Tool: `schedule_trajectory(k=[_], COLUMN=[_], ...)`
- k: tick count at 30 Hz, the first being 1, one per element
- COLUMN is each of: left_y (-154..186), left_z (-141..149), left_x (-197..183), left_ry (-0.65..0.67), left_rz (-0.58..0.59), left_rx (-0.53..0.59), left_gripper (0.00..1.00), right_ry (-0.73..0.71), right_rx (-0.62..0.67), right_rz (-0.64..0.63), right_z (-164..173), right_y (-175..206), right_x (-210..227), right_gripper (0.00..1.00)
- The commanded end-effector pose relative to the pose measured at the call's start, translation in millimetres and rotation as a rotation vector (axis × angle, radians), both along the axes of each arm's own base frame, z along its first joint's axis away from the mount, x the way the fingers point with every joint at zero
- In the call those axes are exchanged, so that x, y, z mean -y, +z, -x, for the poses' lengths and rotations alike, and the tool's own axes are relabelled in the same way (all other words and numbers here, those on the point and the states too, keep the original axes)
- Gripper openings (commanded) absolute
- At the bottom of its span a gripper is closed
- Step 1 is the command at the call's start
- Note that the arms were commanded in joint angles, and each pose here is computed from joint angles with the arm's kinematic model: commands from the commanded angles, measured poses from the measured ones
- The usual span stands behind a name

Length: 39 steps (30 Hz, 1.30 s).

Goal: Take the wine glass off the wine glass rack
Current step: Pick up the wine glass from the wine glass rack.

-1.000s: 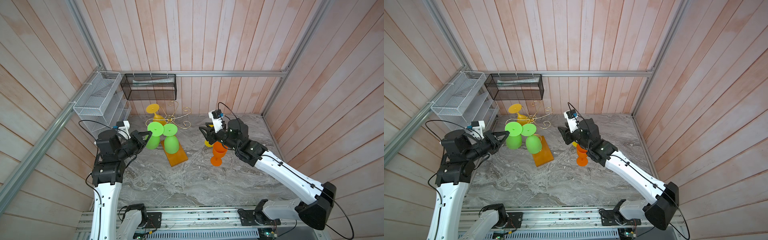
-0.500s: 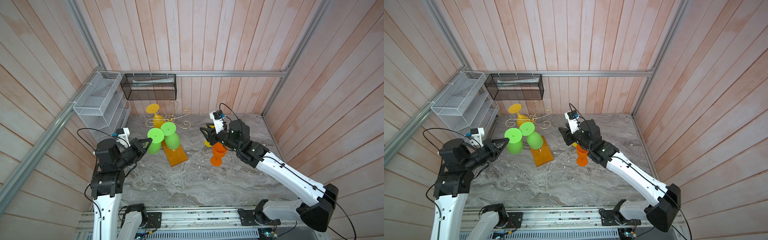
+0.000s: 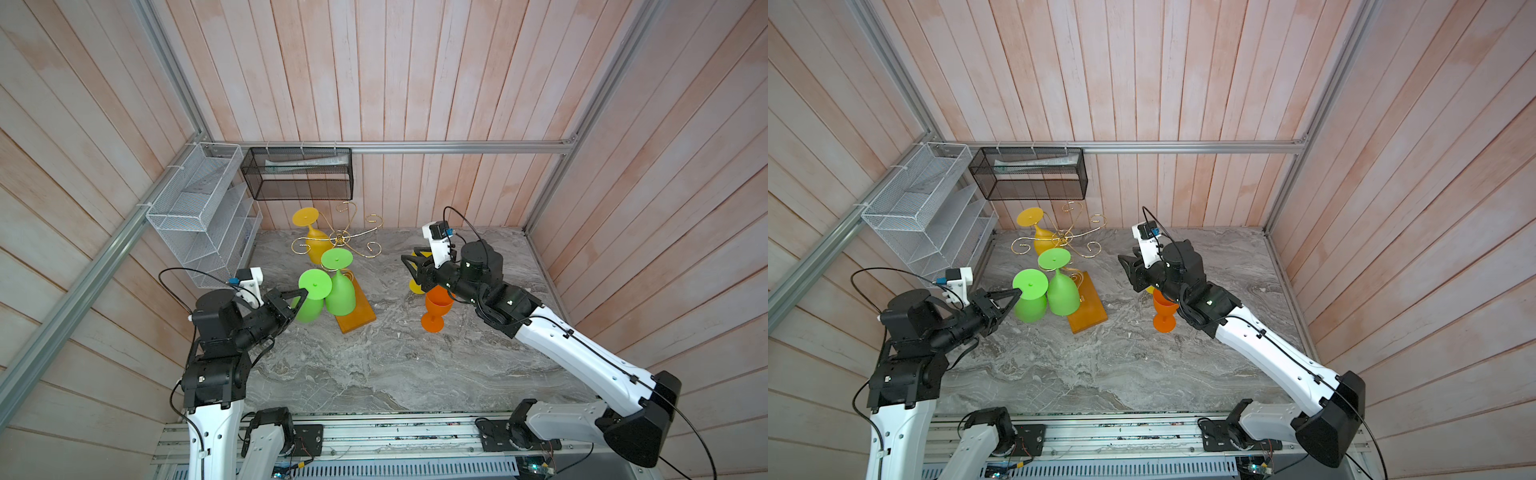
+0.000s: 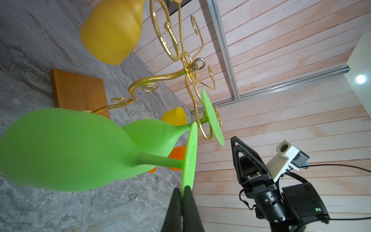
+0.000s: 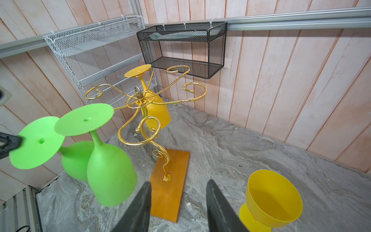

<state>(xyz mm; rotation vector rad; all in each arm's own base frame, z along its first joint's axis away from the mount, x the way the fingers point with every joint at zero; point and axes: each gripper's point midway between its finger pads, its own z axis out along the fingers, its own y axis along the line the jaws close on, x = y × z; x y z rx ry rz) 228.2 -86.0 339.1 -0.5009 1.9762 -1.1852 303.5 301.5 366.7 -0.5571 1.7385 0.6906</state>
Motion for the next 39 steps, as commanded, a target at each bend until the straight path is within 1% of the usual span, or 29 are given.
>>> schedule_trajectory(k=[1, 9, 14, 20, 25, 30, 34, 39], left_y=[-8, -28, -29, -24, -14, -2, 15, 46], left_z=[11, 30, 36, 38, 36, 33, 31, 30], left_x=[7, 21, 30, 40, 48, 64, 85, 107], left_ry=[-0.045, -0.102, -0.15, -0.198, -0.237, -0.285, -0.334, -0.382], left_rz=[0.002, 0.06, 0.106, 0.157, 0.194, 0.217, 0.226, 0.216], left_rx=[-0.003, -0.054, -0.059, -0.043, -0.012, 0.019, 0.061, 0.131], left_gripper=[0.0, 0.0, 0.0, 0.0, 0.0, 0.0, 0.0, 0.0], right_ry=[-0.024, -0.072, -0.12, -0.174, -0.201, -0.213, -0.229, -0.245], right_rx=[-0.04, -0.099, -0.167, -0.249, -0.286, -0.297, -0.31, -0.333], right_rz=[0.0, 0.0, -0.003, -0.037, -0.062, -0.071, -0.083, -0.116], right_z=[4, 2, -6, -15, -20, -23, -26, -29], right_y=[-8, -21, -34, -48, -54, -55, -56, -54], right_x=[6, 14, 22, 40, 53, 57, 61, 72], right_gripper=[0.44, 0.44, 0.44, 0.43, 0.43, 0.43, 0.43, 0.43])
